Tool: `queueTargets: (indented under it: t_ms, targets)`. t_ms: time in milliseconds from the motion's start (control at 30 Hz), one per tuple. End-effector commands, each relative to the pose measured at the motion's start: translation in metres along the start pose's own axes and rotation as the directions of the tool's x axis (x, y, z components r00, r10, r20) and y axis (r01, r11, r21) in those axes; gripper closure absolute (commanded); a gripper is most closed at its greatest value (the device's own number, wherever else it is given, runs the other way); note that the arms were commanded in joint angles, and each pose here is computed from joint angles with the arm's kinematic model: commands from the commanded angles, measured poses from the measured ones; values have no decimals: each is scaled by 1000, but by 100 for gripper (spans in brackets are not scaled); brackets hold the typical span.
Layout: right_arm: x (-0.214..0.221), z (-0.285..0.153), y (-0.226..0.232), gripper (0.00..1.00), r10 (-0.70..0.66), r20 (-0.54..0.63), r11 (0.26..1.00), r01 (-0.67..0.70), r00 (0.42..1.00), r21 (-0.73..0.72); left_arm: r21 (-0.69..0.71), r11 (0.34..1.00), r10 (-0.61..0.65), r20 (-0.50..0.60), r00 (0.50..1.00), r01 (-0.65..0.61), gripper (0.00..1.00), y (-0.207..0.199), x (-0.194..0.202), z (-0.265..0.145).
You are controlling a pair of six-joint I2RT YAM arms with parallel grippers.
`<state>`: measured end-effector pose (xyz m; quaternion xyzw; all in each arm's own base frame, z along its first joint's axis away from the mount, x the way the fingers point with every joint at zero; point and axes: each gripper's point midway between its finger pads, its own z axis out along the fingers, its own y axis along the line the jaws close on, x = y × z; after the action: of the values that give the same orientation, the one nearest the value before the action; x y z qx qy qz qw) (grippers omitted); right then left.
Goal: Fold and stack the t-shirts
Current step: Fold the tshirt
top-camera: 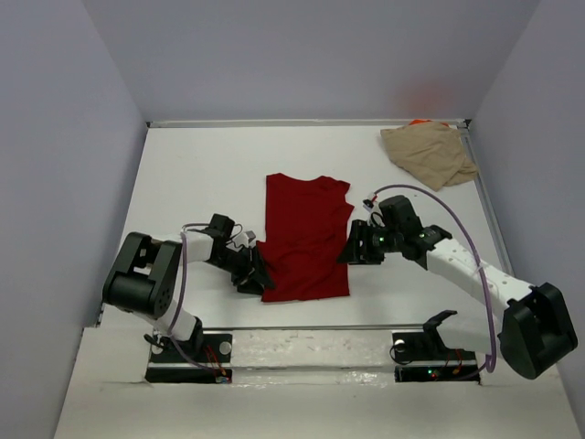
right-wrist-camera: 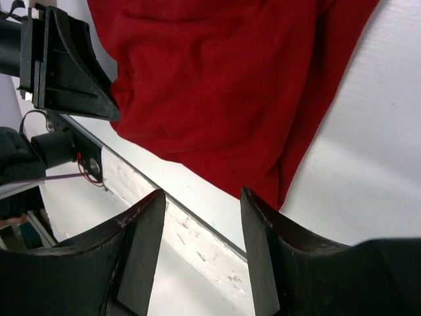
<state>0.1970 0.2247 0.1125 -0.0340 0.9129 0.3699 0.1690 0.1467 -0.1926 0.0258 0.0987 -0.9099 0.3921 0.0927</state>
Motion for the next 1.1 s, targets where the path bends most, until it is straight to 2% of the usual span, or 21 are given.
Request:
queueTargets:
  t_ms: [0,67,100,200,533,833,1067]
  targets:
    - [-12,0,3,45,-14,34,1000,13,999,21,63,998,19,-40,999,-17,58,-12,2,4]
    - [-10,2,-1,45,-5,26,999,5,1000,34,74,997,22,-37,999,-20,73,-14,1,5]
    - [-10,4,-5,44,0,27,999,-1,1000,50,75,997,25,-40,999,-22,87,-13,1,5]
    - [-5,11,-17,44,26,6,996,-27,1000,90,83,996,31,-44,999,-27,100,-15,0,5]
    - [21,27,-61,44,104,-48,970,-91,993,228,93,995,45,-55,997,-39,100,-16,4,4]
    - [58,32,-67,44,161,-99,978,-145,982,152,109,993,53,-37,998,-49,100,-28,-3,-1]
    - [53,41,-57,45,133,-117,986,-119,984,119,111,992,67,-24,997,-64,100,-34,-8,-4]
